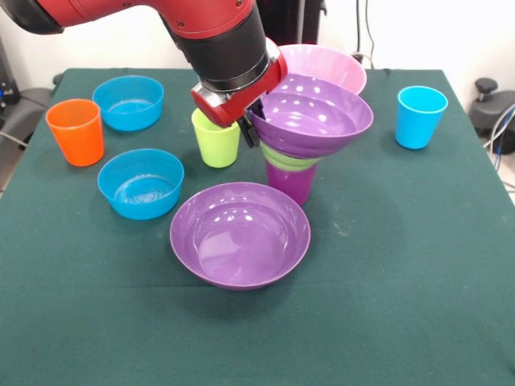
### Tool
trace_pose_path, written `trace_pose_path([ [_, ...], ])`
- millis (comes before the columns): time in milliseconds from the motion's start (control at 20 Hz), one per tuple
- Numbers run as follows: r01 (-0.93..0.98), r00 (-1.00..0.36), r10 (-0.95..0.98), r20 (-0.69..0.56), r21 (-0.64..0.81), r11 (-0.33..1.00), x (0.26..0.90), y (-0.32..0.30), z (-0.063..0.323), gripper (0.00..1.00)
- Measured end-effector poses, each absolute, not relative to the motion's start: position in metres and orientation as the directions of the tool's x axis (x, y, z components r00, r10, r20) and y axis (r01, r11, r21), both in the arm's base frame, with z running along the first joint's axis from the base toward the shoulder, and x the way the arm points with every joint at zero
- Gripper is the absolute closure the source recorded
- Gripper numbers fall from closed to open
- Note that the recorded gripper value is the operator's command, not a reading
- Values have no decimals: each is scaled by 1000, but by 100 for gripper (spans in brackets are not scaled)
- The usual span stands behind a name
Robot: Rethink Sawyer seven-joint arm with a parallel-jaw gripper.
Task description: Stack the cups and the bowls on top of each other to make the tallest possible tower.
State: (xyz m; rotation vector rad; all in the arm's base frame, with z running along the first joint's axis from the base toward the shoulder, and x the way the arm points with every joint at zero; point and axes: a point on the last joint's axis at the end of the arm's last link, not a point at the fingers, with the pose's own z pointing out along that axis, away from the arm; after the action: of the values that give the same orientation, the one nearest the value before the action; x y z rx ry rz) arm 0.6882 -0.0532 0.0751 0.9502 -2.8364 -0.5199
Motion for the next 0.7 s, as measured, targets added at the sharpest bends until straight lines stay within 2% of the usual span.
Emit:
trace_pose_path([
  [200,-568,-797,-604,-7,349,745,689,-52,76,100],
  [250,-571,-795,-607,-6,344,745,689,-51,76,0],
  [700,-579,-790,-613,-2,333,745,689,-49,77,0],
])
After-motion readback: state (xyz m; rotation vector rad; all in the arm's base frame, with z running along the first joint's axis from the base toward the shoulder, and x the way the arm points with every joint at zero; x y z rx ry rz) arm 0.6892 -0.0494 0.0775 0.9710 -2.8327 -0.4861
